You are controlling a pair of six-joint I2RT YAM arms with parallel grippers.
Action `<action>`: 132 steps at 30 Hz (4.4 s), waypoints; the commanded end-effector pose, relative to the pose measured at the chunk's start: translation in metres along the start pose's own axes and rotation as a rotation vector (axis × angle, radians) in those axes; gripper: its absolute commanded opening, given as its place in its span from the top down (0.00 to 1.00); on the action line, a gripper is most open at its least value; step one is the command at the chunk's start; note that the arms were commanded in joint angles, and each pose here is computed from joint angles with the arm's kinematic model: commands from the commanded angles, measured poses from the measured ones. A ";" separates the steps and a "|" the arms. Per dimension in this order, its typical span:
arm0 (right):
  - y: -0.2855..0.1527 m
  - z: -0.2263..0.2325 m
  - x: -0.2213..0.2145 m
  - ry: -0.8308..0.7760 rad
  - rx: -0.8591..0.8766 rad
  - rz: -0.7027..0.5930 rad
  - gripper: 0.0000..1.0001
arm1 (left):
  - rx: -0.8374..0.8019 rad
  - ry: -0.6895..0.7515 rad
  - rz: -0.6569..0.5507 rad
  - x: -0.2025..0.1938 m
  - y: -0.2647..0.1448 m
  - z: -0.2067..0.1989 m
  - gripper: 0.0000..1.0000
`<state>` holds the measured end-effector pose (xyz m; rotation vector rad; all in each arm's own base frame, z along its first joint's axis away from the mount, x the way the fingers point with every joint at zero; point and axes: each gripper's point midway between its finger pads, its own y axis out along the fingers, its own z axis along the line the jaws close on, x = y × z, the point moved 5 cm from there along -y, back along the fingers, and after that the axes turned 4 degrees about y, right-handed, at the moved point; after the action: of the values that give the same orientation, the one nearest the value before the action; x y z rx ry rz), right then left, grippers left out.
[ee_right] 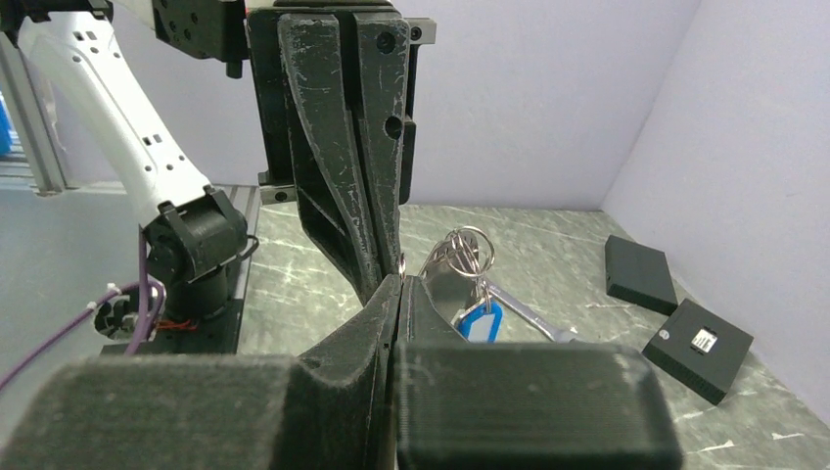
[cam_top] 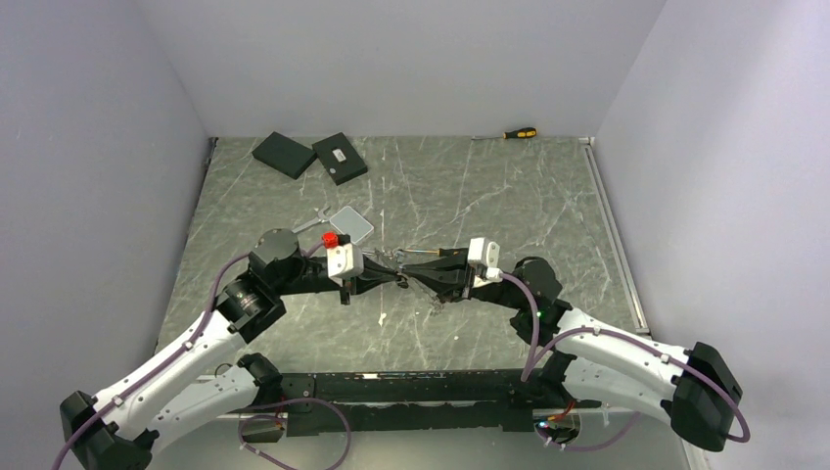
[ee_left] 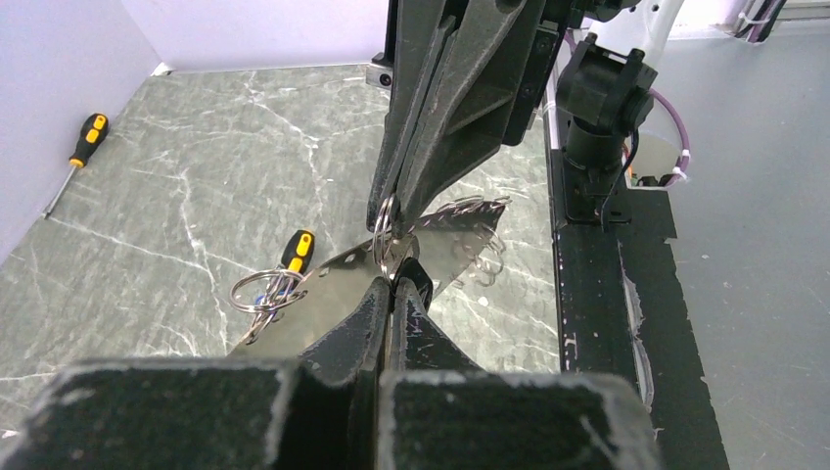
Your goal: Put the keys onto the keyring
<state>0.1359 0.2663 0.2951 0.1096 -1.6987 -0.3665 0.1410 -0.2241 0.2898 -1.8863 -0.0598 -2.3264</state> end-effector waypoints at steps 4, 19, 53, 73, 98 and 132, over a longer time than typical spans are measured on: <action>0.011 -0.002 0.036 -0.051 0.019 -0.112 1.00 | -0.025 0.024 -0.031 0.012 0.002 0.001 1.00; 0.025 -0.018 0.036 0.047 -0.095 -0.165 1.00 | -0.037 0.014 -0.026 0.010 0.004 0.002 1.00; 0.010 -0.031 0.002 -0.103 -0.245 0.044 1.00 | 0.063 0.019 0.031 0.004 -0.006 0.010 0.99; 0.001 -0.027 -0.003 -0.100 -0.240 0.071 1.00 | 0.217 -0.002 0.222 -0.014 -0.007 0.039 1.00; 0.004 -0.027 -0.016 -0.099 -0.211 0.138 0.44 | 0.228 0.069 0.296 0.005 -0.017 0.047 1.00; -0.048 -0.062 0.000 -0.169 -0.643 0.096 0.42 | 0.349 0.143 0.294 0.004 0.055 0.184 1.00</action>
<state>0.1892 0.2265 0.2775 -0.4711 -1.6797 -0.7288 0.3454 -0.2430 0.3236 -1.3991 -0.2077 -1.9198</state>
